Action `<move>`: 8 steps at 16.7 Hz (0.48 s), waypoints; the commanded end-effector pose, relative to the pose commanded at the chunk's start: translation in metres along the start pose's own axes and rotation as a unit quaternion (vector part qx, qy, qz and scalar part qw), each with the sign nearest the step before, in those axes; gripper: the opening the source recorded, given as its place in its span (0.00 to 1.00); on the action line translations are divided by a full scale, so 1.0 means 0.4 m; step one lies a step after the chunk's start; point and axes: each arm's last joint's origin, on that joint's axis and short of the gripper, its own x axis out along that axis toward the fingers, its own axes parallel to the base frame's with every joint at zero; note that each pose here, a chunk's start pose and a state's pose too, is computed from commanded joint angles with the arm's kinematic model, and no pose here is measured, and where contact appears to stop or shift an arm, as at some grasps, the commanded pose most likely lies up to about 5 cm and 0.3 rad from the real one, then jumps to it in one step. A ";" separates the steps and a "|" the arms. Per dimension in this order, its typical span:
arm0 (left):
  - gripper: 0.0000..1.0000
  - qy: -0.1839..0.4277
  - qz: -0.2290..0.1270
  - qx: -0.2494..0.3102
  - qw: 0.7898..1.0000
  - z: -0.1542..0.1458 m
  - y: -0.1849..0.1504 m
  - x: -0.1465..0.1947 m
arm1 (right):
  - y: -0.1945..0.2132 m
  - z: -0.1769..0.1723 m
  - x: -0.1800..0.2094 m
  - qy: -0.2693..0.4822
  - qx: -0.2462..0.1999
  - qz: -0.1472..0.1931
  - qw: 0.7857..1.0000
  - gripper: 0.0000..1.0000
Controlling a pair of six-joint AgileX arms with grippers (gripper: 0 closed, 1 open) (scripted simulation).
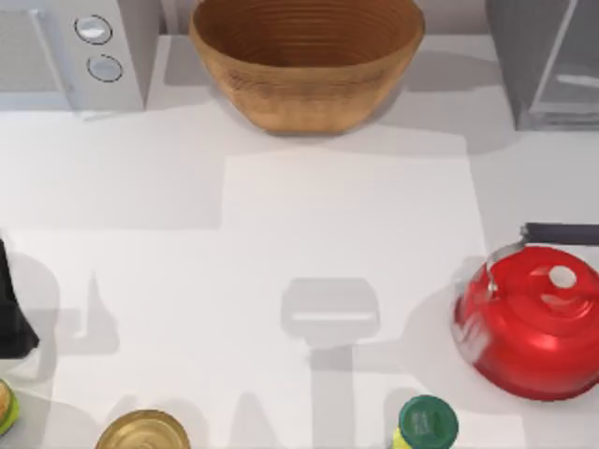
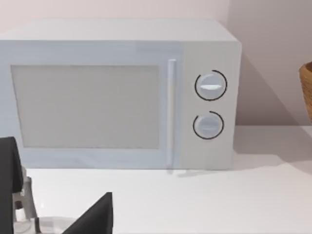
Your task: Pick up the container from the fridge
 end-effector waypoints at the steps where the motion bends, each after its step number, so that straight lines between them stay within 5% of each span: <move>1: 1.00 0.000 0.000 0.000 1.000 0.000 0.000 0.000 | -0.007 -0.001 0.027 0.001 0.000 -0.002 1.000 1.00; 8: 1.00 0.000 0.000 0.000 1.000 0.000 0.000 0.000 | -0.027 0.041 0.341 -0.011 -0.005 -0.005 1.000 1.00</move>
